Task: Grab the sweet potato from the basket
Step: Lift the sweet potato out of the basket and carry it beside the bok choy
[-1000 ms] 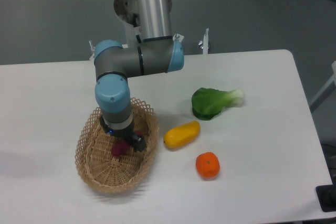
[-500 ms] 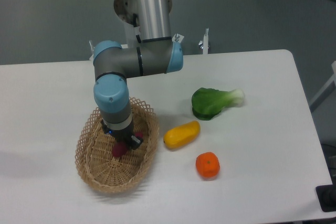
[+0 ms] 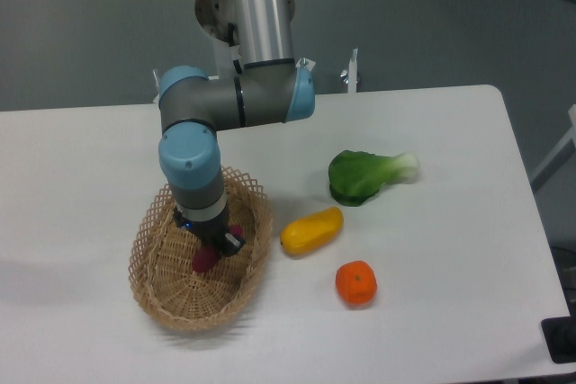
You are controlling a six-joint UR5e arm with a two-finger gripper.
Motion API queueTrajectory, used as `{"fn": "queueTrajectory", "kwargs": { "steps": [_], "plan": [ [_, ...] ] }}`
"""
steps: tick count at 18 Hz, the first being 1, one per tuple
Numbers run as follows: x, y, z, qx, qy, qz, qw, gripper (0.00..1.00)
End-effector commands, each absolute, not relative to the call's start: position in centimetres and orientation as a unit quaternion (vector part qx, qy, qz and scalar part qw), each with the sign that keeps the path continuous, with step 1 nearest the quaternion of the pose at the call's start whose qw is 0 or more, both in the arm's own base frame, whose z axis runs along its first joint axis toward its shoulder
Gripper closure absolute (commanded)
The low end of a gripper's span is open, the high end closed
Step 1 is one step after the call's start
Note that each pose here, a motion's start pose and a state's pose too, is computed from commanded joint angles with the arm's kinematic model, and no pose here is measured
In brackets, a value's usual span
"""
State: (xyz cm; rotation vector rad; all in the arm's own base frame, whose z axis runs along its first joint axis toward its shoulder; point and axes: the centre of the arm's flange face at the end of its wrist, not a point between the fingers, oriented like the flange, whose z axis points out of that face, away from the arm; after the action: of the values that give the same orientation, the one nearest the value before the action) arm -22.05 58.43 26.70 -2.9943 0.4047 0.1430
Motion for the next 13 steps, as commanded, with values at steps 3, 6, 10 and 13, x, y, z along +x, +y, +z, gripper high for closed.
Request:
{"fn": "queueTrajectory", "kwargs": {
  "steps": [3, 6, 10, 13],
  "plan": [
    [-25.6, 58.4, 31.5, -0.984, 0.132, 0.079, 0.087, 0.79],
    [-31.0, 57.1, 35.5, -0.983, 0.117, 0.102, 0.102, 0.79],
    [-38.9, 52.8, 38.9, -0.982, 0.130, 0.109, 0.083, 0.79],
    [-43.1, 49.6, 40.8, -0.981, 0.141, 0.110, 0.074, 0.79]
  ]
}}
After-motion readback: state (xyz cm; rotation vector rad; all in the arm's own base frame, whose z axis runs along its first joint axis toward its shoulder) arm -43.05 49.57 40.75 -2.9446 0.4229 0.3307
